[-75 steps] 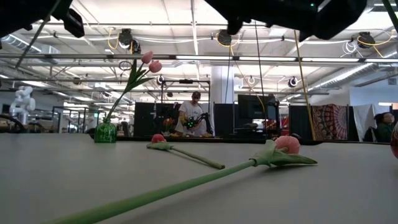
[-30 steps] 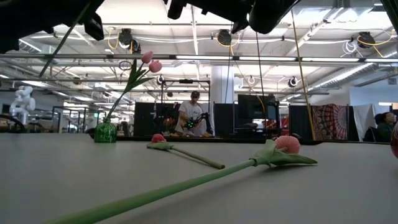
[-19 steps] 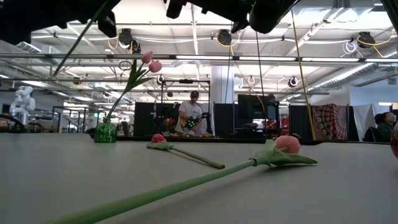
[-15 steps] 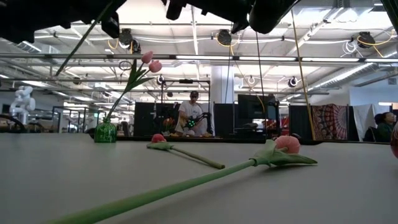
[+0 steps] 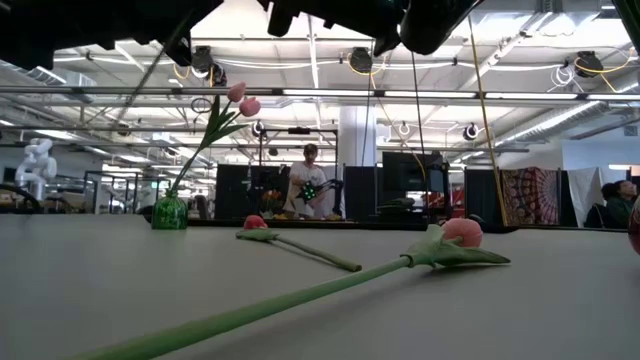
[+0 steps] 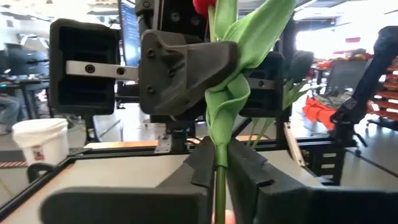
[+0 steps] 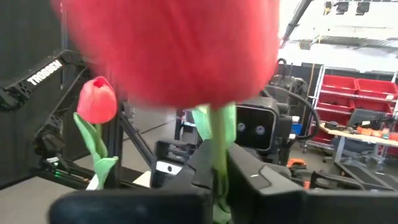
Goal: Sort flowers into vase by color
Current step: Put the right red flower into the blue vase
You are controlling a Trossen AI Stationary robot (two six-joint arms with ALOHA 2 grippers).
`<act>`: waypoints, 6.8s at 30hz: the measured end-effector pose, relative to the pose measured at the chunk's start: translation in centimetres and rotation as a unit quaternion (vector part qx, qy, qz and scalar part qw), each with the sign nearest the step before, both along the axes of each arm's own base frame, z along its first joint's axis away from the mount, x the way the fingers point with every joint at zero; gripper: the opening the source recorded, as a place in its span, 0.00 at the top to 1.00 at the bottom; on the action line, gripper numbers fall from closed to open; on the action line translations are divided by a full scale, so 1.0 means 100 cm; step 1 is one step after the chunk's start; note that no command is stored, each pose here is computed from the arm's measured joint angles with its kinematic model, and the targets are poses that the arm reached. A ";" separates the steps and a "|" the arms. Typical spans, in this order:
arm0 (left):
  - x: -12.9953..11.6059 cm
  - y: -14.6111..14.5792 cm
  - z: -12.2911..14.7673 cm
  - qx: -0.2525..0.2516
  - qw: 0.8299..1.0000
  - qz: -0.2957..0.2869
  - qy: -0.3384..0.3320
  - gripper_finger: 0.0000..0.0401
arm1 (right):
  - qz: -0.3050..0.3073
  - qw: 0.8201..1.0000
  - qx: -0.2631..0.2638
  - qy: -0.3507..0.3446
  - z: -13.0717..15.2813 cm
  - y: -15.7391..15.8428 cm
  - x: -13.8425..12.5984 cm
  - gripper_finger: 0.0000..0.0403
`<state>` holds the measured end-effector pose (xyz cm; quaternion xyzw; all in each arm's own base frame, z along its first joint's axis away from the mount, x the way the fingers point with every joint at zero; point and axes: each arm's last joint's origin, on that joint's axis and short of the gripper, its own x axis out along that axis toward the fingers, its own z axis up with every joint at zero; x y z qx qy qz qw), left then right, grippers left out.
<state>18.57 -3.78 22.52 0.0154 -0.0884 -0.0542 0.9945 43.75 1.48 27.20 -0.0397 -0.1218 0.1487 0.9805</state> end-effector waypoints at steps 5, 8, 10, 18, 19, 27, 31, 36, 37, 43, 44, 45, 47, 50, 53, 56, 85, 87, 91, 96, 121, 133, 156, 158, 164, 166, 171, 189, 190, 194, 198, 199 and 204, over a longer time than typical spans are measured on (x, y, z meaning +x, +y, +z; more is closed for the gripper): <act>0.000 0.000 -0.004 -0.009 1.000 0.002 0.024 0.74 | 0.000 1.000 0.003 0.003 0.000 0.000 0.000 0.98; 0.000 0.000 -0.011 -0.020 0.997 0.000 0.068 0.66 | 0.002 1.000 0.009 0.018 -0.003 0.000 0.001 0.99; -0.001 0.000 -0.016 -0.019 0.995 0.001 0.097 0.63 | 0.004 0.999 0.018 0.035 -0.005 0.000 0.001 0.99; -0.001 0.000 -0.022 -0.014 0.992 0.000 0.124 0.60 | -0.002 0.995 0.020 0.093 -0.016 0.000 0.003 1.00; -0.001 0.000 -0.021 -0.015 0.993 -0.001 0.119 0.60 | -0.003 0.995 0.020 0.096 -0.017 0.000 0.003 1.00; 0.003 -0.002 -0.004 -0.019 0.995 -0.023 0.091 0.60 | -0.003 0.994 0.020 0.112 -0.020 0.000 0.003 1.00; 0.005 -0.003 0.002 -0.021 0.996 -0.028 0.084 0.60 | -0.003 0.993 0.020 0.113 -0.020 0.000 0.003 1.00; 0.006 -0.003 0.002 -0.036 0.995 -0.039 0.090 0.60 | -0.003 0.993 0.020 0.112 -0.020 0.000 0.002 1.00; 0.006 -0.003 0.001 -0.043 0.994 -0.040 0.092 0.60 | -0.003 0.993 0.020 0.112 -0.019 0.000 0.002 1.00; 0.006 -0.003 0.001 -0.044 0.994 -0.040 0.092 0.62 | -0.003 0.994 0.020 0.108 -0.019 0.000 0.002 1.00; 0.006 -0.003 0.001 -0.044 0.994 -0.040 0.092 0.63 | -0.003 0.994 0.020 0.105 -0.018 0.000 0.002 1.00; 0.006 -0.003 0.001 -0.044 0.994 -0.040 0.092 0.65 | -0.002 0.995 0.020 0.101 -0.017 0.000 0.002 1.00; 0.006 -0.003 0.001 -0.044 0.994 -0.040 0.092 0.68 | -0.002 0.996 0.020 0.092 -0.016 0.000 0.002 1.00; 0.006 -0.003 0.001 -0.044 0.994 -0.040 0.092 0.74 | -0.001 0.996 0.020 0.086 -0.015 0.000 0.002 1.00; 0.006 -0.003 0.001 -0.043 0.994 -0.039 0.094 0.81 | 0.000 0.996 0.020 0.087 -0.015 0.000 0.002 1.00; 0.006 -0.003 0.000 -0.042 0.993 -0.039 0.100 0.88 | 0.002 0.996 0.020 0.089 -0.015 0.000 0.002 0.98; -0.054 0.010 0.016 -0.023 0.991 -0.015 0.129 0.99 | 0.002 0.983 -0.002 0.183 -0.006 0.000 -0.012 0.63; -0.063 0.009 0.015 -0.020 0.989 -0.042 0.137 0.98 | 0.001 0.980 -0.002 0.201 -0.005 0.000 -0.016 0.63; -0.079 0.008 0.015 -0.015 0.985 -0.100 0.142 0.98 | 0.000 0.971 0.000 0.241 -0.002 0.000 -0.024 0.63; -0.096 0.010 0.014 -0.007 0.977 -0.127 0.170 0.97 | -0.001 0.960 0.018 0.278 -0.006 0.000 -0.027 0.63; -0.126 0.005 0.077 -0.075 0.923 -0.376 -0.012 0.97 | 0.006 0.932 0.052 0.358 -0.018 0.013 -0.033 0.63; -0.105 -0.022 0.064 -0.096 0.873 -0.477 -0.032 0.97 | 0.006 0.932 0.052 0.358 -0.018 0.013 -0.033 0.63; -0.075 -0.068 0.053 -0.049 0.874 -0.480 -0.061 0.97 | 0.006 0.933 0.052 0.357 -0.018 0.013 -0.032 0.63; -0.074 -0.069 0.056 -0.049 0.873 -0.480 -0.069 0.97 | 0.006 0.933 0.052 0.357 -0.018 0.013 -0.032 0.63; -0.073 -0.070 0.062 -0.045 0.873 -0.479 -0.083 0.97 | 0.006 0.933 0.052 0.357 -0.018 0.013 -0.032 0.63; -0.073 -0.070 0.062 -0.045 0.874 -0.477 -0.081 0.97 | 0.006 0.933 0.052 0.357 -0.018 0.013 -0.032 0.63; -0.068 -0.073 0.058 -0.042 0.877 -0.473 -0.068 0.97 | 0.006 0.933 0.052 0.357 -0.018 0.013 -0.032 0.63; -0.060 -0.080 0.046 -0.032 0.882 -0.470 -0.023 0.97 | 0.006 0.933 0.052 0.357 -0.018 0.013 -0.032 0.63; -0.060 -0.080 0.045 -0.032 0.882 -0.470 -0.018 0.97 | 0.006 0.933 0.052 0.357 -0.018 0.013 -0.032 0.63; -0.059 -0.081 0.042 -0.028 0.883 -0.469 0.001 0.97 | 0.006 0.933 0.052 0.357 -0.018 0.013 -0.032 0.63; -0.058 -0.081 0.038 -0.029 0.888 -0.457 0.026 0.97 | 0.006 0.933 0.052 0.357 -0.018 0.013 -0.032 0.63; -0.057 -0.081 0.037 -0.030 0.892 -0.450 0.031 0.97 | 0.006 0.933 0.052 0.357 -0.018 0.013 -0.032 0.63; -0.055 -0.080 0.033 -0.042 0.904 -0.423 0.055 0.93 | 0.006 0.933 0.052 0.357 -0.018 0.013 -0.032 0.63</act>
